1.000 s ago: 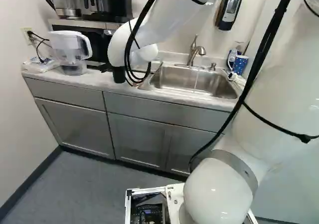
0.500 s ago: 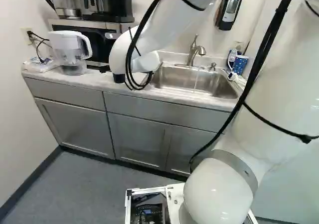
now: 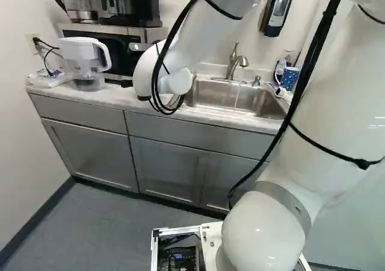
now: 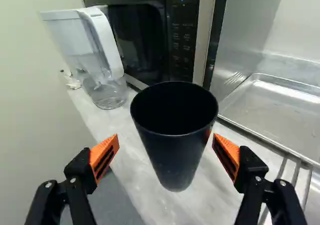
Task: Rinse the cup and place it in the tray
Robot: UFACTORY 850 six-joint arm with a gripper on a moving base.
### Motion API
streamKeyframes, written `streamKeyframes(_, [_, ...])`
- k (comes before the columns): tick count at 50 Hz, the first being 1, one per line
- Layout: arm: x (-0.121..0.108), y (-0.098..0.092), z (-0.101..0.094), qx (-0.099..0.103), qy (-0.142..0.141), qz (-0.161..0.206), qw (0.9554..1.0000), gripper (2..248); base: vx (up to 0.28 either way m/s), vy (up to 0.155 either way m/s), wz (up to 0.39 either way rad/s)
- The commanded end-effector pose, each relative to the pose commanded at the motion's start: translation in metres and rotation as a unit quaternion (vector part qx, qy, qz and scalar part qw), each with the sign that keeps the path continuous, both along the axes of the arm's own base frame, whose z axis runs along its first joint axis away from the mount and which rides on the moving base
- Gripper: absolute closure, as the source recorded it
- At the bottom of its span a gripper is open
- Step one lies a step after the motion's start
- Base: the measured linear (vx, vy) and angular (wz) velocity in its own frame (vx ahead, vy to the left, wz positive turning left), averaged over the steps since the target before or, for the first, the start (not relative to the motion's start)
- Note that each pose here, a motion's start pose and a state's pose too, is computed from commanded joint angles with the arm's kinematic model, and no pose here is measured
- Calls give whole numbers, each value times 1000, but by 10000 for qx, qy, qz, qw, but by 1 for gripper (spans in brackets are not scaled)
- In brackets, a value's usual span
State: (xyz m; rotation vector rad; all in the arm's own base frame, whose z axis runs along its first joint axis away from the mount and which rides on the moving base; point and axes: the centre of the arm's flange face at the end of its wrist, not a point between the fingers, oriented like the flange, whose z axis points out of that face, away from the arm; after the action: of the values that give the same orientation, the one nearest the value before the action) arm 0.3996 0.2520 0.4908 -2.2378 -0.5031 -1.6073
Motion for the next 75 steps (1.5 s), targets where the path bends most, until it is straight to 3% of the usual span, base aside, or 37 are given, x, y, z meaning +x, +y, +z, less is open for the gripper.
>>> streamKeyframes(7, [1,0,0,70,-109,-27,9999,3,0,0,0])
streamKeyframes(38, [1,0,0,70,-109,-27,9999,3,0,0,0])
streamKeyframes(39, [1,0,0,70,-109,-27,9999,37,0,0,0])
streamKeyframes(43, [1,0,0,70,-109,-27,9999,37,0,0,0])
streamKeyframes(44, [1,0,0,70,-109,-27,9999,76,0,0,0])
streamKeyframes(49, [1,0,0,70,-109,-27,9999,76,0,0,0])
streamKeyframes(50, [1,0,0,70,-109,-27,9999,113,0,0,0])
streamKeyframes(54, [1,0,0,70,-109,-27,9999,113,0,0,0])
streamKeyframes(55, [1,0,0,70,-109,-27,9999,126,0,0,0])
streamKeyframes(75, [1,0,2,84,-131,-28,9999,126,0,0,0])
